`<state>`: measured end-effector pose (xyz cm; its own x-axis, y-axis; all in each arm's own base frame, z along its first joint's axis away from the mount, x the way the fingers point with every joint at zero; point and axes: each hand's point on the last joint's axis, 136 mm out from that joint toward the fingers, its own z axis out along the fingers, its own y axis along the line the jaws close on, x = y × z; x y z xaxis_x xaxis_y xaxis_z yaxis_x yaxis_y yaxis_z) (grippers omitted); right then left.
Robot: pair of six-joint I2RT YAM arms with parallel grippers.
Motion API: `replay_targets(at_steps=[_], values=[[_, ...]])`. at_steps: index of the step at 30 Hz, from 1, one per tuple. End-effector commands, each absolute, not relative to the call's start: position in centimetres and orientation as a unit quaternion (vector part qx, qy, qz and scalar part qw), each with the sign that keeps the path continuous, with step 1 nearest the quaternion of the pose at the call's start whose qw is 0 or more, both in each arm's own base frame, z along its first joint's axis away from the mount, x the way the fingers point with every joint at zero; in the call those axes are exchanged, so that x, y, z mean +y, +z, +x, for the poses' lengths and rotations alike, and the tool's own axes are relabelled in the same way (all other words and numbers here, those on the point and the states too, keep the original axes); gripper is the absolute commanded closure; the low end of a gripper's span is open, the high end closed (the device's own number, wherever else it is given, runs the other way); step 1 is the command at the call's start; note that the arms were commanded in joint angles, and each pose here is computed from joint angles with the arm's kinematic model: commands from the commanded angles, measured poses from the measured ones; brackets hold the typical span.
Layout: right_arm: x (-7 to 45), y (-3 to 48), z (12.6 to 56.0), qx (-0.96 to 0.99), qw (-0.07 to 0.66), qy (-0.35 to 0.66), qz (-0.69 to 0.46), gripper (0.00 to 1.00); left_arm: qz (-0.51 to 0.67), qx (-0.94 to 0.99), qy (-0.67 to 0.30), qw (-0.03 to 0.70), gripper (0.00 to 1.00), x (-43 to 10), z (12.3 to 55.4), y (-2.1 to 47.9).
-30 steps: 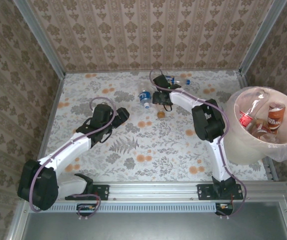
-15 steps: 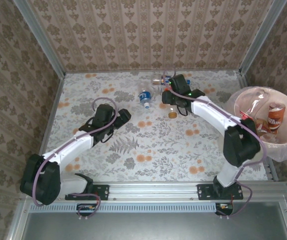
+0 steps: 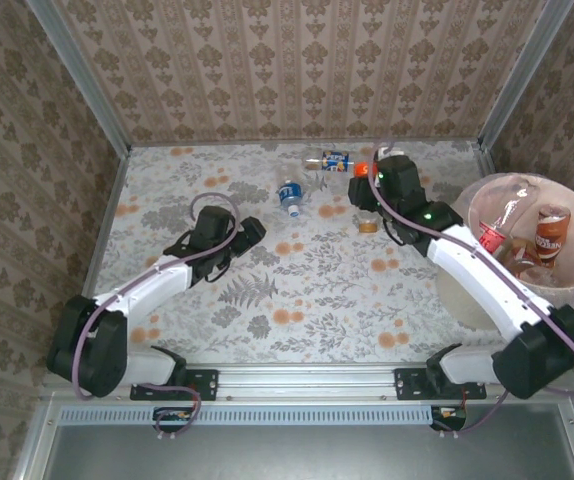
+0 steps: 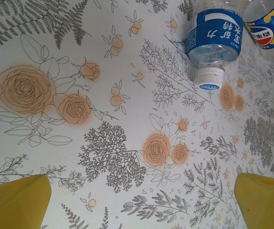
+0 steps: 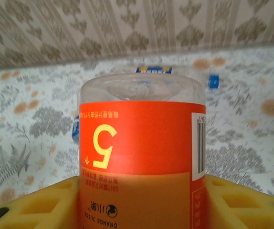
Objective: Put the plastic bottles in the bin
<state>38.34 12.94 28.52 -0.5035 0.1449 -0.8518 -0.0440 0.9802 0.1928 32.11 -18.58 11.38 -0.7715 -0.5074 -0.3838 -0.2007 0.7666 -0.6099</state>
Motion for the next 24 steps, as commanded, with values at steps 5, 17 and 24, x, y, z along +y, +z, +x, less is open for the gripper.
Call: replay_targets(at_steps=[5,17,24], values=[[7.9,35.6,36.7,0.814,0.571,0.089,0.057,0.58,-0.192,0.891,-0.302,0.279,0.0,-20.4,33.3,12.9],[1.4,40.5,33.0,0.8,0.583,0.122,0.076,0.59,-0.184,0.895,-0.306,0.266,0.0,-21.6,33.9,12.8],[-4.5,39.9,30.2,0.821,0.54,0.091,0.16,0.59,-0.178,0.895,-0.313,0.262,0.0,-22.4,34.5,13.1]])
